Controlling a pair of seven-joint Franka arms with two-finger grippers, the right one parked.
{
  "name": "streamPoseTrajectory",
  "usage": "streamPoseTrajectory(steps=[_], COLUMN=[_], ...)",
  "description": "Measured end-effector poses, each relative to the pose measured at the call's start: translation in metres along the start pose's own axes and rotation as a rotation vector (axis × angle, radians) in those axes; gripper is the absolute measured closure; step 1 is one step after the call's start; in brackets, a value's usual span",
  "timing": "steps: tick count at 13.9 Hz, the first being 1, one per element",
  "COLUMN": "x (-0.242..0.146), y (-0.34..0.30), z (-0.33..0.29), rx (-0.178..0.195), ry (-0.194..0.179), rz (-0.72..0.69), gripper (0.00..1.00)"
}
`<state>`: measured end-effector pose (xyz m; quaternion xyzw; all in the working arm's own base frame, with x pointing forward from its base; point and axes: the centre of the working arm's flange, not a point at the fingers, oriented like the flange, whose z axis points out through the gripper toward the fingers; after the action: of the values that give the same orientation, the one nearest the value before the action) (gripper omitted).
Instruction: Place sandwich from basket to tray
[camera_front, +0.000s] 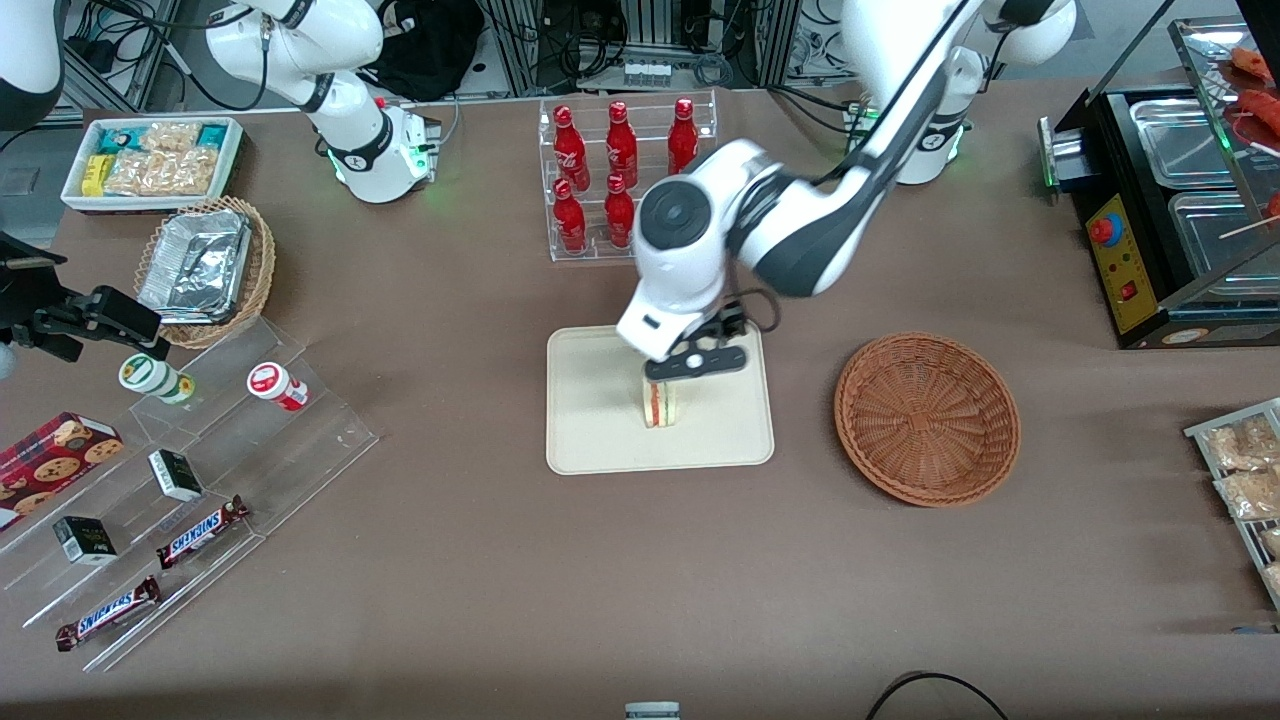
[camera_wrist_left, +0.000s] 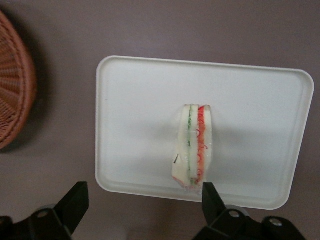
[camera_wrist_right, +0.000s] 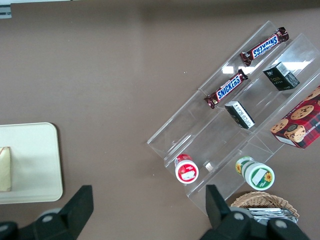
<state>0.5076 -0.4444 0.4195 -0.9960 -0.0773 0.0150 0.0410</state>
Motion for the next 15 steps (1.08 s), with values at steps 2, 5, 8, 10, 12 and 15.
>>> streamPoseTrajectory(steps=[2,5,8,10,12,15], x=[0.013,0.032,0.054,0.065,0.065,0.058], y=[-0.042,-0.113,-0.187,-0.226,-0.259,-0.301], z=[-0.042,-0.097,-0.127,-0.134,-0.138,-0.142], rx=[0.021,0.051,0.071,0.059,0.056,0.063], ry=[0.003,0.004,-0.018,-0.033,-0.05,-0.064], rz=[-0.061,-0.152,-0.145,-0.124,-0.077,-0.018], gripper=[0.0,0.0,0.0,0.0,0.0,0.0])
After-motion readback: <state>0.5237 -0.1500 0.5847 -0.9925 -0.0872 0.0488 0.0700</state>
